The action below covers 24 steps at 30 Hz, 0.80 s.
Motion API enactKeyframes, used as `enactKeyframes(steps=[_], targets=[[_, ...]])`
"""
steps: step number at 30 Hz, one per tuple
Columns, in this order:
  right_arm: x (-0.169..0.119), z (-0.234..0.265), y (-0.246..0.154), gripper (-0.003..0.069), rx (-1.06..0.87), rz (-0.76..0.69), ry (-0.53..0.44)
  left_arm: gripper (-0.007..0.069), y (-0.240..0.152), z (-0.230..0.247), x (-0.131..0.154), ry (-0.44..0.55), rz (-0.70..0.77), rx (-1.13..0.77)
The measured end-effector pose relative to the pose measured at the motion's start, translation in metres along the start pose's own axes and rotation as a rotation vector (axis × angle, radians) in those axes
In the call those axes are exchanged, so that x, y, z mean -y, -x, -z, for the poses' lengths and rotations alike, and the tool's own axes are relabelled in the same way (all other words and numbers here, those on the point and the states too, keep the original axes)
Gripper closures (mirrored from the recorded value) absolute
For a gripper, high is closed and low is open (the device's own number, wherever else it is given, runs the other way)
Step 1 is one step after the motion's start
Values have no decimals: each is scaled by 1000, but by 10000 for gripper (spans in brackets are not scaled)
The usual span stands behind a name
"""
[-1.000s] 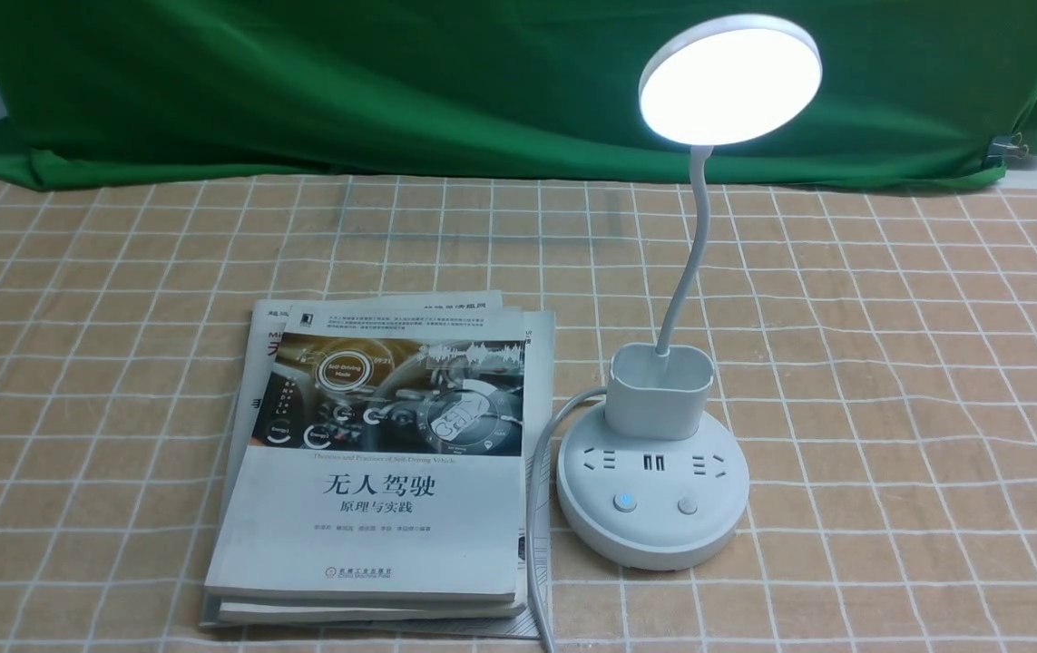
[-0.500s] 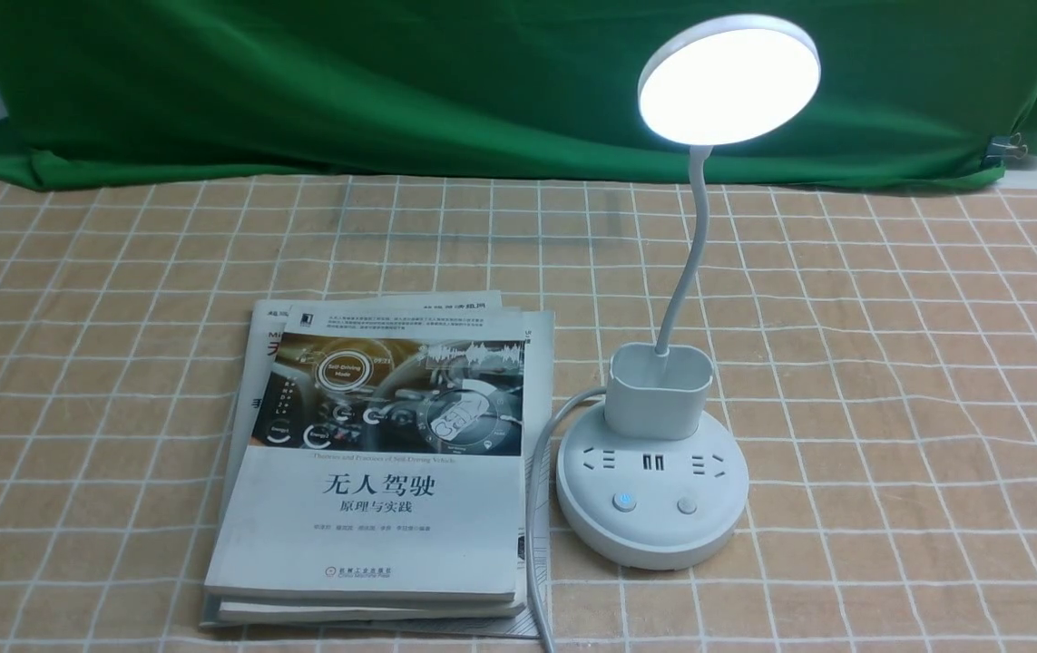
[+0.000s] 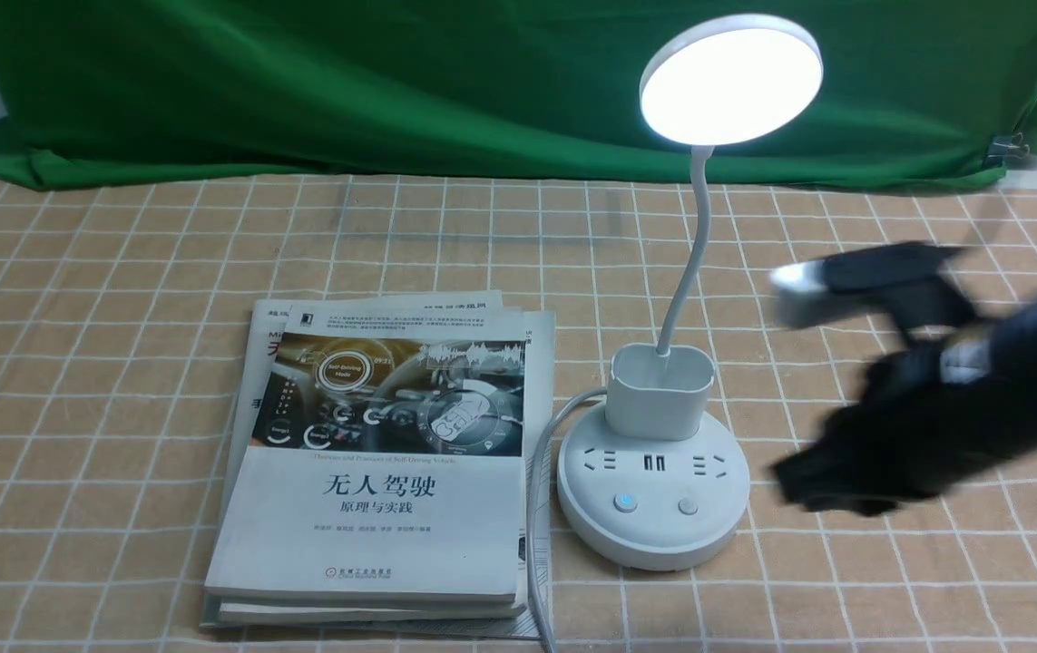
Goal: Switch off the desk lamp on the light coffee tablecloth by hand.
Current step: 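Press the power button on the lamp base to turn the lamp off with the right gripper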
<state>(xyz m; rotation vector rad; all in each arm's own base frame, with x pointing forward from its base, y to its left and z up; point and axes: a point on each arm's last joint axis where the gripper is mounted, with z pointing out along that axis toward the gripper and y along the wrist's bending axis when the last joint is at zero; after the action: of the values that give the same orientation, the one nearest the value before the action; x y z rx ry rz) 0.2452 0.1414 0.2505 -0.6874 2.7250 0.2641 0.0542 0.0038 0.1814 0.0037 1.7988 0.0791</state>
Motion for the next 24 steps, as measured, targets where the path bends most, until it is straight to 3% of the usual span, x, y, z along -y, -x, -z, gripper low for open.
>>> enactKeyframes(steps=[11,24], targets=[[-25,-59,26,624,-136,93,10,621,0,0,0,0,1,0],[-23,-66,35,623,-66,86,-12,621,0,0,0,0,1,0]])
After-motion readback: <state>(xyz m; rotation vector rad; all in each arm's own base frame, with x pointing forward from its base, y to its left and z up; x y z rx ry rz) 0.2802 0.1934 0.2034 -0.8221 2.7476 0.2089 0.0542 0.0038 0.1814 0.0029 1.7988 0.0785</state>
